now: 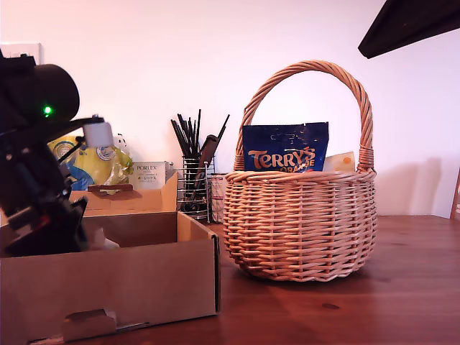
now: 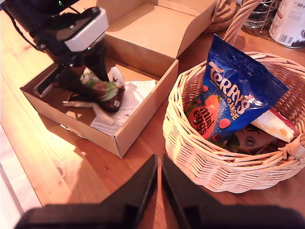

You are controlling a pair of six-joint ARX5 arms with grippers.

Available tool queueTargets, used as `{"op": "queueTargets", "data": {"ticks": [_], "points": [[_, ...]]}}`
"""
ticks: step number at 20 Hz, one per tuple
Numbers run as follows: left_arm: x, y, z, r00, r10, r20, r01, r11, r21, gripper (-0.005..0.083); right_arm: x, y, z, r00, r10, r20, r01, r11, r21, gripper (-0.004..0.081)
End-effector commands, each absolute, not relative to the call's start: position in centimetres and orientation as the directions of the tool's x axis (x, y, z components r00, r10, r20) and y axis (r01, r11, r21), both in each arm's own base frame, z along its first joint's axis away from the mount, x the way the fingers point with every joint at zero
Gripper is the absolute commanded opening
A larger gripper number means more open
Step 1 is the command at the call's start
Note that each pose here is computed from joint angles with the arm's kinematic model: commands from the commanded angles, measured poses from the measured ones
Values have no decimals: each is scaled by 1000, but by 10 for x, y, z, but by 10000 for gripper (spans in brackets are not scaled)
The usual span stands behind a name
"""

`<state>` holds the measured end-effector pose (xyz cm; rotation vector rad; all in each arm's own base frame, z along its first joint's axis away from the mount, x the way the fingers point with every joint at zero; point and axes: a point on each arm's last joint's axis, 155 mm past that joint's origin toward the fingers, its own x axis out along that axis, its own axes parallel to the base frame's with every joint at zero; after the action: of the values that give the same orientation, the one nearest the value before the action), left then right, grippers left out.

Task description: Move the bags of Easter eggs from the cardboard box on the left into the woven basket on the right side.

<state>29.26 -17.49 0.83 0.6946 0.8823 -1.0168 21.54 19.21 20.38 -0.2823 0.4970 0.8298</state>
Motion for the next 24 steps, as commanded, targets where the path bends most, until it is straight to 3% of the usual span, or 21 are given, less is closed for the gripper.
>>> {"op": "queueTargets", "data": {"ticks": [1, 7, 12, 18, 21, 24], "points": [[274, -166, -16, 184, -379, -907, 926, 378, 30, 89, 216, 192, 208, 578, 635, -512, -759, 649, -51, -13], [285, -171, 7, 219, -394, -892, 924, 378, 60, 89, 216, 192, 208, 578, 635, -512, -759, 649, -52, -13], [301, -182, 59, 320, -458, -829, 915, 378, 145, 89, 216, 192, 208, 578, 635, -512, -760, 648, -53, -13], [311, -208, 148, 434, -624, -650, 894, 387, 225, 89, 216, 192, 208, 579, 635, -511, -759, 648, -54, -13], [305, -244, 193, 390, -783, -484, 921, 341, 189, 89, 215, 191, 210, 582, 634, -509, -757, 651, -56, -13], [299, -287, 219, 346, -867, -360, 929, 263, 260, 89, 215, 179, 220, 628, 604, -491, -725, 683, -88, -13]]}}
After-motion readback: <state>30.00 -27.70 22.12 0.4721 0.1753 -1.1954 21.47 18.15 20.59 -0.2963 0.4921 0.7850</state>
